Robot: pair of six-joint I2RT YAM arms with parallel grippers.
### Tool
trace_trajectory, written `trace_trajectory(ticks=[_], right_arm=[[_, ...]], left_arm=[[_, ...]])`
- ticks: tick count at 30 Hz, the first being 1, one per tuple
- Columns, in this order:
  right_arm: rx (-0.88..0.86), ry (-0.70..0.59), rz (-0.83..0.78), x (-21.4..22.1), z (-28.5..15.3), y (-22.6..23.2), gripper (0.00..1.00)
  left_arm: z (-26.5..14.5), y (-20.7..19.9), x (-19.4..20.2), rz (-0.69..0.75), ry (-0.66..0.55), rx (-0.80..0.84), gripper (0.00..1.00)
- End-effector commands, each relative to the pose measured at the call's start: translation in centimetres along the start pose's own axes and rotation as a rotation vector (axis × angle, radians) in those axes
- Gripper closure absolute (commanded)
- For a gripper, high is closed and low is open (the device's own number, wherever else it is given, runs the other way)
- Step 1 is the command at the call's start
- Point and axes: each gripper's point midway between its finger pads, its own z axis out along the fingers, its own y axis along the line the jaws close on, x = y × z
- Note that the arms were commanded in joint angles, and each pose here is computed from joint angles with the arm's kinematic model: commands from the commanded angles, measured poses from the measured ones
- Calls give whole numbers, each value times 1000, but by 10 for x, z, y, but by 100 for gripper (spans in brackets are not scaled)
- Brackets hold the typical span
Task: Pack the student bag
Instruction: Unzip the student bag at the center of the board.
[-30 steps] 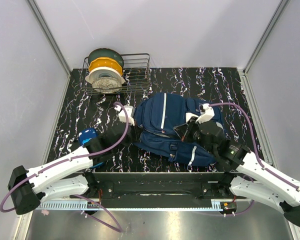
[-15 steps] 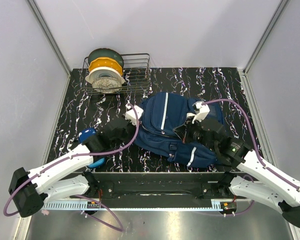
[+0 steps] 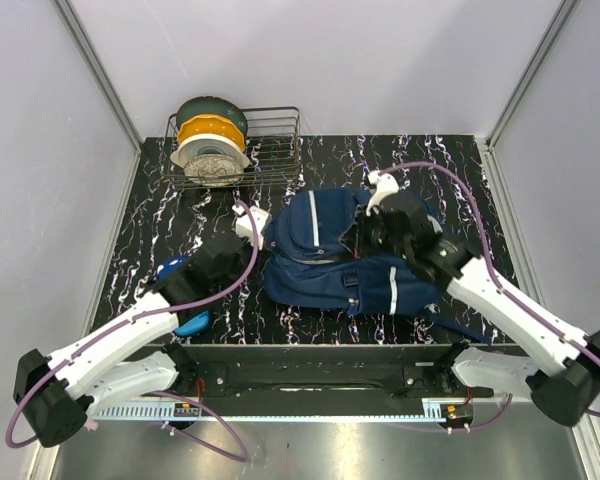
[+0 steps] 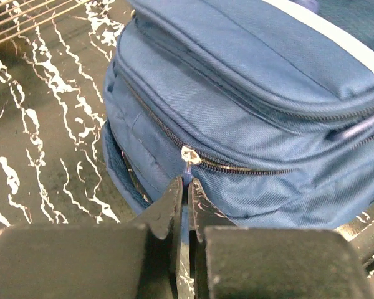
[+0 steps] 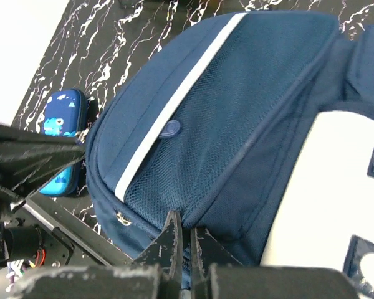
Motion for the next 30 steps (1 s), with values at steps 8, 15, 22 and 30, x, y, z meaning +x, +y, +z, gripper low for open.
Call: trace_trajectory(ticks=[8,15,22,30], right_arm=[[-183,-118,-208,-110,37,43,100],[211,-50,63,-76,40,-35,83],[47,-74,436,-20,-1,-18,24],[-163,-64,731,17,-16,2,23]], left_arm=[[-24,-66,-3,-81,-56,84,100],[-14,-109,-3,-198,-70,156,100],[-2,-121,-8,-172,-61,167,100],[2,-136,-20,-163,-72,220,100]])
